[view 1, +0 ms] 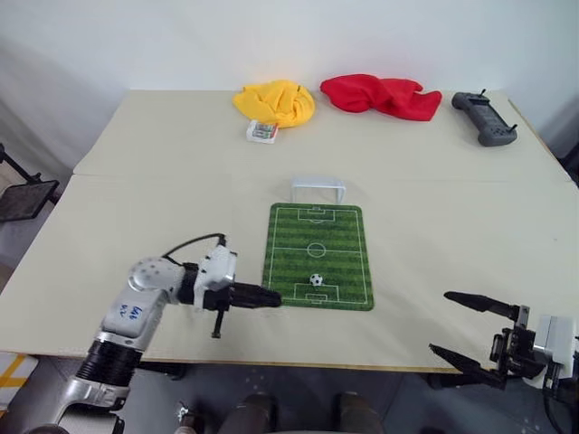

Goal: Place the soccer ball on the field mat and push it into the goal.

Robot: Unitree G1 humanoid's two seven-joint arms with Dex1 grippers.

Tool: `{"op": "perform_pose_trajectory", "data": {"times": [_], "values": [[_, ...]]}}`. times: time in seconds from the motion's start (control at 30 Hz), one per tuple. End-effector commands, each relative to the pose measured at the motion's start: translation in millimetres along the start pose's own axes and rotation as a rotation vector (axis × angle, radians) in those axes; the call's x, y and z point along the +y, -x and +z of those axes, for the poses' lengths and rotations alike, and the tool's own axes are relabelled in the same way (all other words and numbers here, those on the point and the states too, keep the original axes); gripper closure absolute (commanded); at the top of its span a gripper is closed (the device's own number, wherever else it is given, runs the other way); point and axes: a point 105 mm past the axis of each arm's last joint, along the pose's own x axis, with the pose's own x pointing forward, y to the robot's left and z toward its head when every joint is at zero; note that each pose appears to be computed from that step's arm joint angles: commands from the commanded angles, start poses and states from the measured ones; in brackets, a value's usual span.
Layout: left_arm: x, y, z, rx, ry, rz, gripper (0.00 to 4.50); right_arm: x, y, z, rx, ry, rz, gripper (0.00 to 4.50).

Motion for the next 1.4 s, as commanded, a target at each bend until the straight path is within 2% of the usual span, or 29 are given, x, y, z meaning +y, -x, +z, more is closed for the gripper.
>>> {"op": "perform_pose_trajectory", "data": {"times": [0.03,0.3,0.5,0.73,0.77,0.8,0.87,0.93,1.07,1.2,1.27,1.4], "values": [[-3.9,-14.6,1.5,0.012,-0.039,-0.007,4.48,2.8,2.2,4.6,-0.014,0.012,0.013,0.0],[12.6,-53.1,-7.5,0.036,0.027,0.09,4.48,7.0,1.6,5.2,-0.013,0.002,0.002,0.0],[21.8,-62.7,-7.7,0.055,0.027,0.129,4.48,9.5,2.2,4.9,-0.01,-0.007,-0.018,0.0],[67.4,-66.2,-8.0,0.08,-0.061,0.344,4.48,9.1,-1.0,6.5,-0.021,-0.001,-0.048,0.0],[75.6,-67.8,-4.3,0.063,-0.066,0.378,4.48,8.5,-2.1,7.2,-0.027,0.0,-0.057,0.0],[91.5,-66.3,13.4,-0.008,-0.101,0.448,4.48,5.2,-5.6,10.7,-0.057,0.001,-0.104,0.0],[111.2,-54.4,43.9,-0.14,-0.156,0.545,4.48,-3.4,-10.6,18.4,-0.122,-0.006,-0.211,0.0],[113.7,-42.6,49.4,-0.182,-0.148,0.551,4.48,-7.1,-12.4,21.9,-0.148,-0.009,-0.258,0.0],[109.3,0.7,40.8,-0.143,-0.188,0.552,4.48,-17.2,-9.6,27.3,-0.2,0.0,-0.371,0.0],[111.6,42.1,34.0,-0.121,-0.139,0.63,4.48,-21.0,-12.5,27.5,-0.213,0.004,-0.41,0.0],[104.1,64.3,36.3,-0.13,-0.19,0.663,4.48,-22.4,-12.6,26.0,-0.218,0.005,-0.424,0.0],[98.0,101.2,16.0,-0.033,-0.164,0.805,4.48,-27.9,-10.7,22.1,-0.226,0.017,-0.463,0.0]]}}
